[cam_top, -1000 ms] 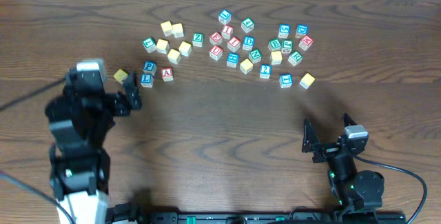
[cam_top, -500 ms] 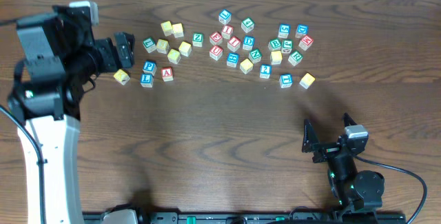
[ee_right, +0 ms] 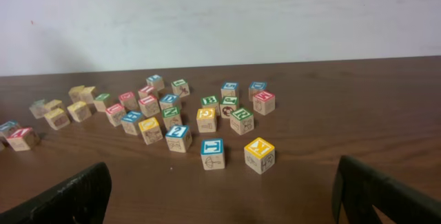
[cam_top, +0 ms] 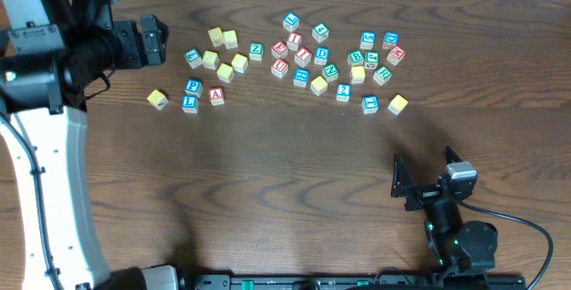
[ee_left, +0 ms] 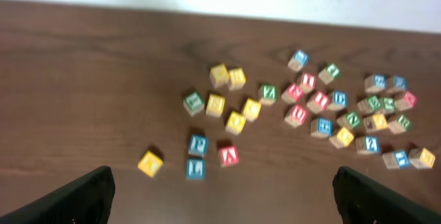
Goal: Spell out CORL
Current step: 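Move the left gripper over the yellow C block in the pile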
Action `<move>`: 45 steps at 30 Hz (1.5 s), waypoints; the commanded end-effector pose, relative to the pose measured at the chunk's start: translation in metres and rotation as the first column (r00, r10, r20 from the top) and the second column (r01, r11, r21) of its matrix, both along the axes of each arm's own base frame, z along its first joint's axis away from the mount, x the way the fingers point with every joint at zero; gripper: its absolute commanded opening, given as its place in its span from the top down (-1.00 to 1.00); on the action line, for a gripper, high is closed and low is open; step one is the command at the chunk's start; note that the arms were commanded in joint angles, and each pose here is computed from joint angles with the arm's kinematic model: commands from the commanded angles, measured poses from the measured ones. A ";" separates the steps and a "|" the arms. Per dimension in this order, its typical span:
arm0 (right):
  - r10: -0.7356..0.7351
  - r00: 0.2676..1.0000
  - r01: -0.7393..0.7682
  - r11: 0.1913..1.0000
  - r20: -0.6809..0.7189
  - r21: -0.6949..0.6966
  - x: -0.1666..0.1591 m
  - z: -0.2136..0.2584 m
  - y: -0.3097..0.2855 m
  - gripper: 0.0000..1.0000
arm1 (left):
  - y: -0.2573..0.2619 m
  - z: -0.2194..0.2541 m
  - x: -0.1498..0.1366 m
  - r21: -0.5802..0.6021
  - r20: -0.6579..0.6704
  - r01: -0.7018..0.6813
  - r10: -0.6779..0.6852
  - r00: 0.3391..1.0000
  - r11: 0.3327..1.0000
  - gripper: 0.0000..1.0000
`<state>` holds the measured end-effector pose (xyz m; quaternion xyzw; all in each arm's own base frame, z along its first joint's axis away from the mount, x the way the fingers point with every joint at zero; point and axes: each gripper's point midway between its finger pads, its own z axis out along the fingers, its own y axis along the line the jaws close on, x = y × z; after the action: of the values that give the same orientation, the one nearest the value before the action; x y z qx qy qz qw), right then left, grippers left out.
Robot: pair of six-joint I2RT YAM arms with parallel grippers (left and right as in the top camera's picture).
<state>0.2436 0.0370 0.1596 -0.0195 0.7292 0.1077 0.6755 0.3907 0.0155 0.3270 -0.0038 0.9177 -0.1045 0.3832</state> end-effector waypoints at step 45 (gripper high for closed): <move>0.153 0.672 -0.148 0.986 -0.725 0.072 0.151 0.123 0.040 -0.99 | -0.091 -0.066 0.087 0.144 -0.147 0.071 -0.049 0.988 0.987 -0.88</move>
<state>0.3820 0.0759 0.2756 -0.0171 0.9361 0.1659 0.3097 0.4541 -0.0723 0.2718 0.0295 0.9468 -0.0757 0.3113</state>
